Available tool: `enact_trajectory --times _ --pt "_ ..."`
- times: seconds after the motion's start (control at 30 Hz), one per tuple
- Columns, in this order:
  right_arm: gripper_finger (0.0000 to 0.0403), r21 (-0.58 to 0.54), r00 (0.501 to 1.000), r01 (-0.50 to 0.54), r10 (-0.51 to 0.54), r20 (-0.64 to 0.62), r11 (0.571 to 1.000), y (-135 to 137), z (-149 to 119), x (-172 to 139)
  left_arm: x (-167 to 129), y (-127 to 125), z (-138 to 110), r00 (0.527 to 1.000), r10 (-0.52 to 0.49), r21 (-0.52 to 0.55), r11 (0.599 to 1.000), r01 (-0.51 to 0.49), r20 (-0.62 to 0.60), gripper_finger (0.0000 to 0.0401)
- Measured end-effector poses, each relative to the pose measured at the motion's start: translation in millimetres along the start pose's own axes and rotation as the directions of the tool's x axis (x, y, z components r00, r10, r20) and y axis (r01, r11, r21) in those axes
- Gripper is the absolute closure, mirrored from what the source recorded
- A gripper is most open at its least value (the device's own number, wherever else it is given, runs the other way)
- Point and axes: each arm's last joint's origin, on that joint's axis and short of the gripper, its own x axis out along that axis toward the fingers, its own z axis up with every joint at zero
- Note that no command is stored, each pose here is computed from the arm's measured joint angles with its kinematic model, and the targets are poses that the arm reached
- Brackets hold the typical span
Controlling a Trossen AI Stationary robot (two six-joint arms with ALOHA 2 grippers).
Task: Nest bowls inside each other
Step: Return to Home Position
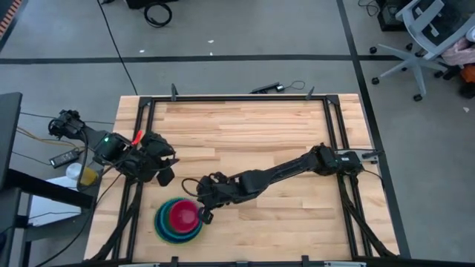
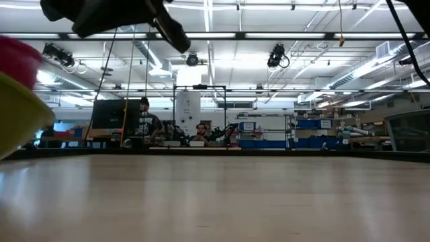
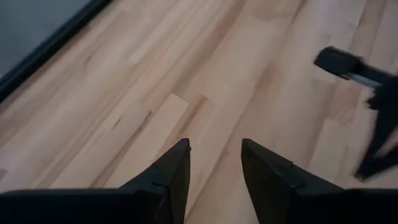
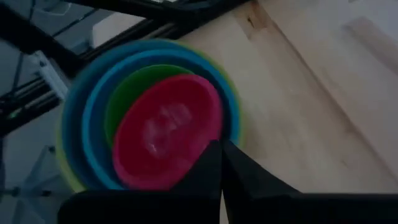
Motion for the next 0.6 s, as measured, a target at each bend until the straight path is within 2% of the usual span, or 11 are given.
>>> enact_trajectory --times 0.07,0.2,0.4,0.5,0.6 --pt "0.0394 -0.036 1.0 -0.017 0.018 0.009 0.999 2.2 5.3 -9.3 -0.1 -0.2 1.0 1.0 0.007 -0.002 1.0 -0.007 0.022 0.0258" --pt "0.0394 -0.059 0.999 -0.031 0.03 -0.016 0.998 0.0 5.0 -8.4 -0.1 -0.2 1.6 0.999 0.012 -0.007 1.0 -0.012 0.034 0.0258" --pt "0.0396 -0.062 0.979 -0.186 0.179 -0.096 0.981 1.6 -10.3 23.8 -0.2 -3.0 3.9 0.998 -0.012 -0.04 0.999 0.014 0.055 0.0258" --pt "0.0396 -0.058 0.962 -0.263 0.257 -0.093 0.963 4.9 -12.1 28.8 -0.5 -8.6 6.2 0.995 -0.089 -0.062 0.994 0.092 0.042 0.0258" --pt "0.0397 -0.062 0.949 -0.314 0.311 -0.047 0.947 7.0 -8.6 28.0 2.4 -20.5 4.0 0.974 -0.228 -0.046 0.973 0.227 -0.013 0.0258"
